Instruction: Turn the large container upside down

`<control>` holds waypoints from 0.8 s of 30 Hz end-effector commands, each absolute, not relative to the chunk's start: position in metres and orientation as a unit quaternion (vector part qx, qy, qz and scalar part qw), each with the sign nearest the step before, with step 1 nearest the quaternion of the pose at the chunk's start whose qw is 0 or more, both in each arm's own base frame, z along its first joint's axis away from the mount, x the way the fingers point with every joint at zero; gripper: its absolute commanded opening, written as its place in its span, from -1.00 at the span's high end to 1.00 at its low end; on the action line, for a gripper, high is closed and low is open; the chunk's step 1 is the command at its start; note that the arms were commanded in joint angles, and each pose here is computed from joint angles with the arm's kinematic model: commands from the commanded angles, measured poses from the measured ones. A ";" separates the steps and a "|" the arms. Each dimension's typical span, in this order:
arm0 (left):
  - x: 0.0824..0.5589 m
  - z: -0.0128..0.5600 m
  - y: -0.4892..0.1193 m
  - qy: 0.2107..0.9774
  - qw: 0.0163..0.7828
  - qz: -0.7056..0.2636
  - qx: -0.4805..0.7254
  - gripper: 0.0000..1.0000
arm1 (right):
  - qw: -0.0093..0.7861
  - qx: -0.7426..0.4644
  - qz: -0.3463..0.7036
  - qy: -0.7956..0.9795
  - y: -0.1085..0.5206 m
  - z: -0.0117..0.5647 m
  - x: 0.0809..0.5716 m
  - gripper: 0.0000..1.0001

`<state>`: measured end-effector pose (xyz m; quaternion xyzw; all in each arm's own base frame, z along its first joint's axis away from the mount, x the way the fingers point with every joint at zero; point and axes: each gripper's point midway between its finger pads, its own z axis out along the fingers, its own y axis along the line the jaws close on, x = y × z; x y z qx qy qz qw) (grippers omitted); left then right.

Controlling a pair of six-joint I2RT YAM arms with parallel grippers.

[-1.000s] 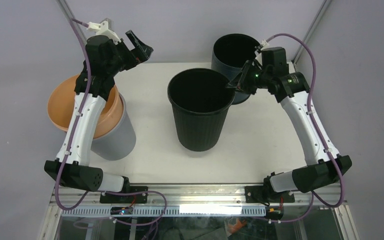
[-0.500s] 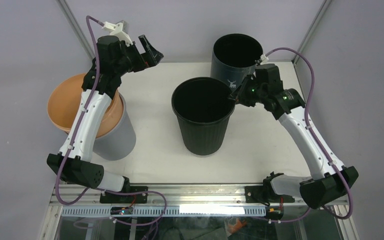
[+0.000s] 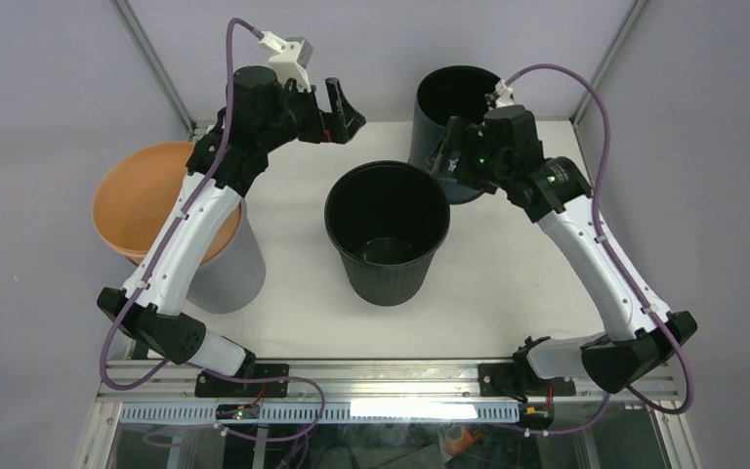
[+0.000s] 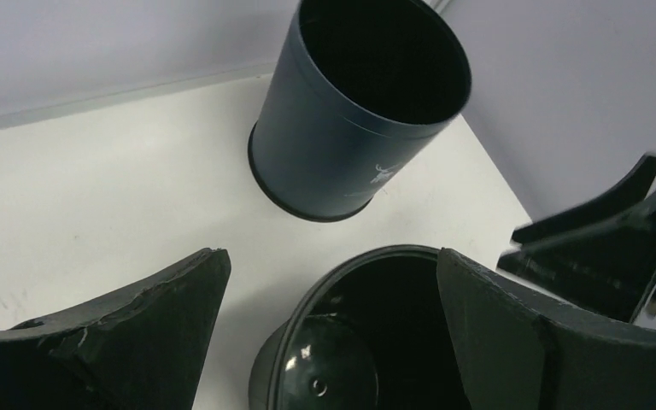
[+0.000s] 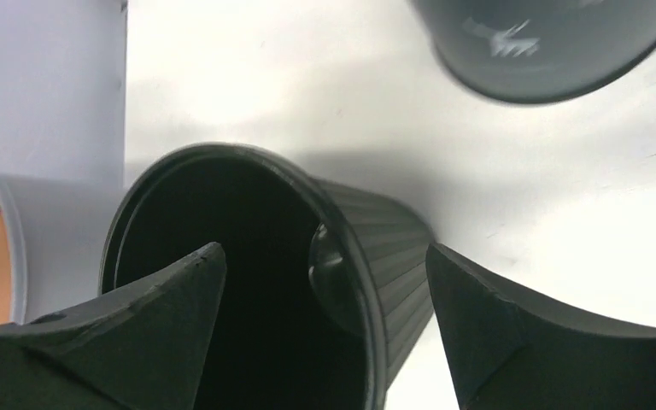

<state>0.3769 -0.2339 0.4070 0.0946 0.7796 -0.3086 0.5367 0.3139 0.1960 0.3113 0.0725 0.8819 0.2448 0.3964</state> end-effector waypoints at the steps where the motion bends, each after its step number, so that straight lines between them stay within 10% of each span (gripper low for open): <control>1: 0.347 0.459 -0.252 0.735 0.593 -0.287 0.162 -0.92 | 0.490 0.101 0.147 0.854 0.136 0.362 0.321 -0.81; 18: 0.198 0.300 -0.405 0.840 0.397 -0.192 0.315 -0.75 | 0.478 0.252 0.126 0.832 0.009 0.356 0.321 -0.82; 24: 0.194 0.272 -0.413 0.849 0.392 -0.149 0.320 -0.16 | 0.464 0.250 0.142 0.838 0.016 0.342 0.320 -0.82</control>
